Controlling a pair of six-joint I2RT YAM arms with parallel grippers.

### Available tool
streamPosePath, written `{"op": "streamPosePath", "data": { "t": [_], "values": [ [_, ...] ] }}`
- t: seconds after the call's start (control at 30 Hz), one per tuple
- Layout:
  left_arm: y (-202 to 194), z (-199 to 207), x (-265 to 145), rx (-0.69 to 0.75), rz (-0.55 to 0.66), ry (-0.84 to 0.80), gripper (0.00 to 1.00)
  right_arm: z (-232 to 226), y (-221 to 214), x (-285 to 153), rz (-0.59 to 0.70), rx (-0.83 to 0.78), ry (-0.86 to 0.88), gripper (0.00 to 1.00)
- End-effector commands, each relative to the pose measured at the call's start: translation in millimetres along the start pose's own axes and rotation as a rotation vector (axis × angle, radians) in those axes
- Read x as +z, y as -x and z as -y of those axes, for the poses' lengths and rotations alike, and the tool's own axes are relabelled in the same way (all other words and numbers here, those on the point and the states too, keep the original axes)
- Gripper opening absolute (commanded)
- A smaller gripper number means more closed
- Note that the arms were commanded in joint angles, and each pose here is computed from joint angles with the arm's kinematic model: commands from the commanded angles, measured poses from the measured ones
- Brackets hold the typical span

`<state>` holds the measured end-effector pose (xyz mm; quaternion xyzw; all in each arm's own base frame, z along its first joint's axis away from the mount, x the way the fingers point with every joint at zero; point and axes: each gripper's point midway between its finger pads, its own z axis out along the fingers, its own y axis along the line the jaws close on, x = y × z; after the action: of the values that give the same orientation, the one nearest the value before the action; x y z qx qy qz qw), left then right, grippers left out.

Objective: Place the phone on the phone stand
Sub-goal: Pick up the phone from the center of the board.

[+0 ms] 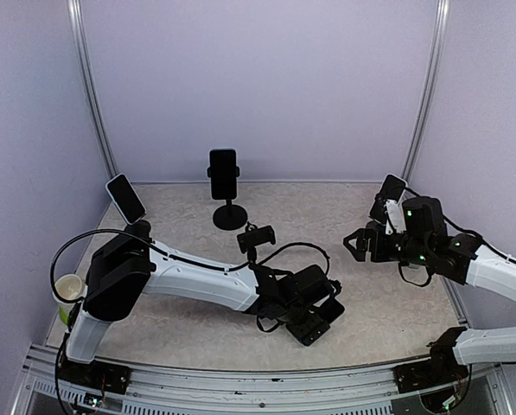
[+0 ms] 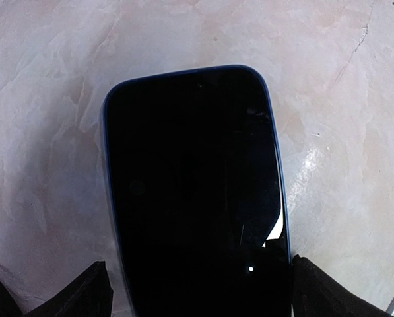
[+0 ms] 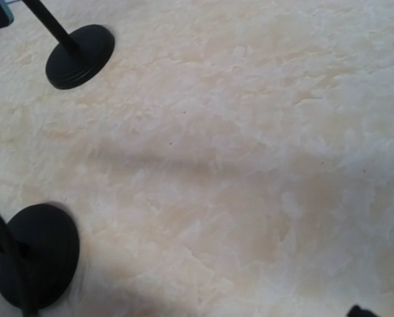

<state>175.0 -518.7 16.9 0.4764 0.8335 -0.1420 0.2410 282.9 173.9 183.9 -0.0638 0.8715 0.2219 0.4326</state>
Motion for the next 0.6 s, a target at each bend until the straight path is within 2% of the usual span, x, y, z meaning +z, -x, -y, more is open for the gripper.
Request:
{"op": "streamPosePath", "data": {
  "t": [0.0, 0.13, 0.27, 0.57],
  "values": [
    [-33, 9, 11, 0.032, -0.12, -0.063, 0.89, -2, -1, -2, 0.003, 0.006, 0.024, 1.0],
    [-33, 10, 11, 0.026, -0.122, -0.073, 0.83, -1, -9, 0, -0.017, 0.016, 0.032, 1.0],
    [-32, 11, 9, 0.023, -0.121, -0.089, 0.72, 1, -19, 1, -0.04, 0.029, 0.033, 1.0],
    [-28, 10, 7, 0.016, -0.104, -0.1, 0.63, 0, -40, 6, -0.103, 0.072, 0.061, 1.0]
  ]
}}
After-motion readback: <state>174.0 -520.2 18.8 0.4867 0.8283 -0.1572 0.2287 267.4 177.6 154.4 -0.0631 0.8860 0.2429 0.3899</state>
